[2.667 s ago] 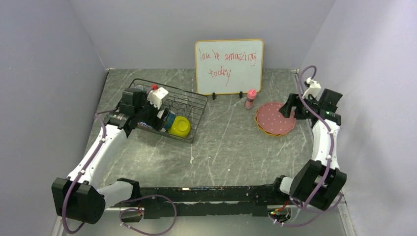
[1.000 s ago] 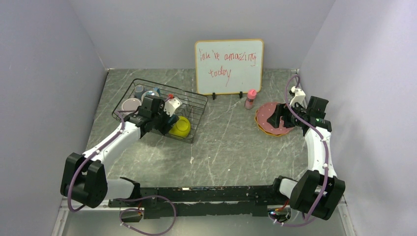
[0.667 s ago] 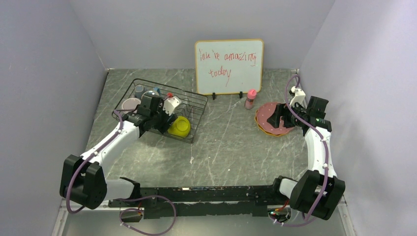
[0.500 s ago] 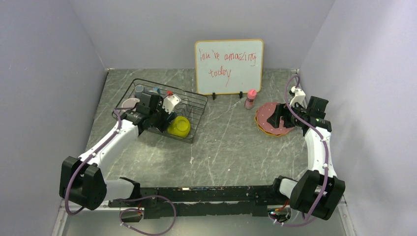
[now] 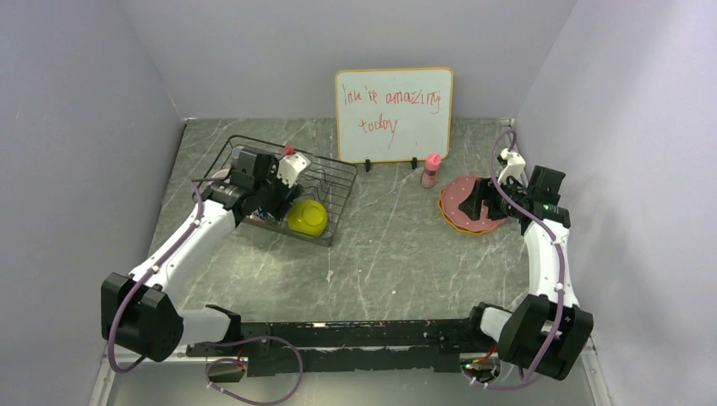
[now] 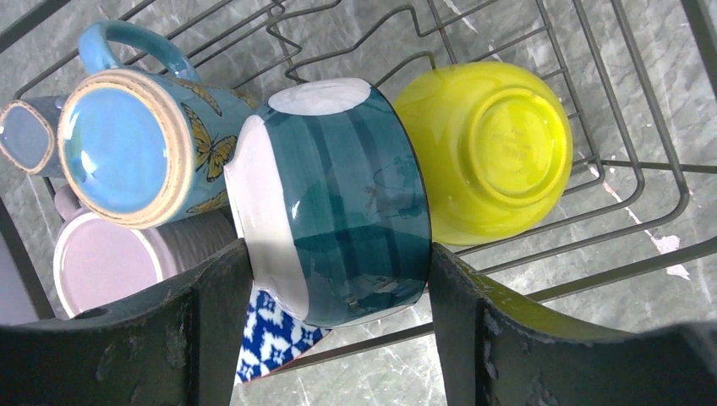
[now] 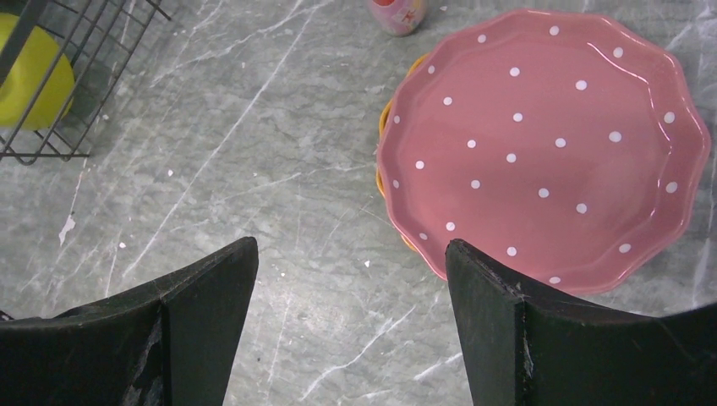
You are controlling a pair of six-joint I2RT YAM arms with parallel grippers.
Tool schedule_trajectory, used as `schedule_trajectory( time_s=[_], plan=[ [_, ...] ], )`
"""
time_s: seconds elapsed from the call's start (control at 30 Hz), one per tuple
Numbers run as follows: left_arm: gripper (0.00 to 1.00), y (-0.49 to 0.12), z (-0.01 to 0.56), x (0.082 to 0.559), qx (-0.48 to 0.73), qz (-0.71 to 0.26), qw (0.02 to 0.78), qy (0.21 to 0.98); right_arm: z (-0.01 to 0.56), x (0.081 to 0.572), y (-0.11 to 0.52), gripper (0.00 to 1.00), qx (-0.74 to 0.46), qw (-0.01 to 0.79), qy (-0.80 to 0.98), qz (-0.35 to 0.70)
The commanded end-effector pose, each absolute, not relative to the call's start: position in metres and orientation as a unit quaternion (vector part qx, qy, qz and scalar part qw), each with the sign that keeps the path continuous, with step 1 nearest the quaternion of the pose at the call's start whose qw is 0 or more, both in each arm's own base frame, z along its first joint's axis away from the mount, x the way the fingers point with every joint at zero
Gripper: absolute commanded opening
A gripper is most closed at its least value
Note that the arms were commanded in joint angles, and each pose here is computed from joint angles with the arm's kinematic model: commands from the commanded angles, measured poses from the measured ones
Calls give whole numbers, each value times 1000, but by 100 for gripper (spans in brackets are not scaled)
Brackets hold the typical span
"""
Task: Unload the mixed dishes from the dish rack
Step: Pick up the bowl from the dish rack.
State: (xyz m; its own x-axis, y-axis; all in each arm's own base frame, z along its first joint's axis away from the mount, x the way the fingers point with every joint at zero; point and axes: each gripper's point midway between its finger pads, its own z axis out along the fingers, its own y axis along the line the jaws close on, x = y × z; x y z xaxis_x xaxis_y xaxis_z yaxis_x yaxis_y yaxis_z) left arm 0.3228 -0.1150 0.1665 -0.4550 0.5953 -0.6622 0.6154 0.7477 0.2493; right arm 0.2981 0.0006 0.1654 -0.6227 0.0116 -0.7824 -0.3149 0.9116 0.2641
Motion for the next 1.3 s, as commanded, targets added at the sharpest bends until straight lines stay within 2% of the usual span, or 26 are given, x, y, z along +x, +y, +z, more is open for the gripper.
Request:
schedule_trajectory(
  time_s=[0.0, 0.57, 0.93, 1.27],
  plan=[
    [3, -131, 226, 330, 341, -45, 458, 820, 198, 305, 8, 85, -130, 480, 846, 194],
    [3, -153, 286, 324, 302, -124, 504, 800, 286, 321, 91, 82, -269, 532, 752, 283],
    [3, -214, 312, 298, 309, -329, 457, 767, 330, 331, 178, 84, -347, 566, 667, 338],
    [2, -260, 324, 277, 279, -513, 348, 734, 317, 330, 226, 83, -382, 554, 648, 356]
  ],
)
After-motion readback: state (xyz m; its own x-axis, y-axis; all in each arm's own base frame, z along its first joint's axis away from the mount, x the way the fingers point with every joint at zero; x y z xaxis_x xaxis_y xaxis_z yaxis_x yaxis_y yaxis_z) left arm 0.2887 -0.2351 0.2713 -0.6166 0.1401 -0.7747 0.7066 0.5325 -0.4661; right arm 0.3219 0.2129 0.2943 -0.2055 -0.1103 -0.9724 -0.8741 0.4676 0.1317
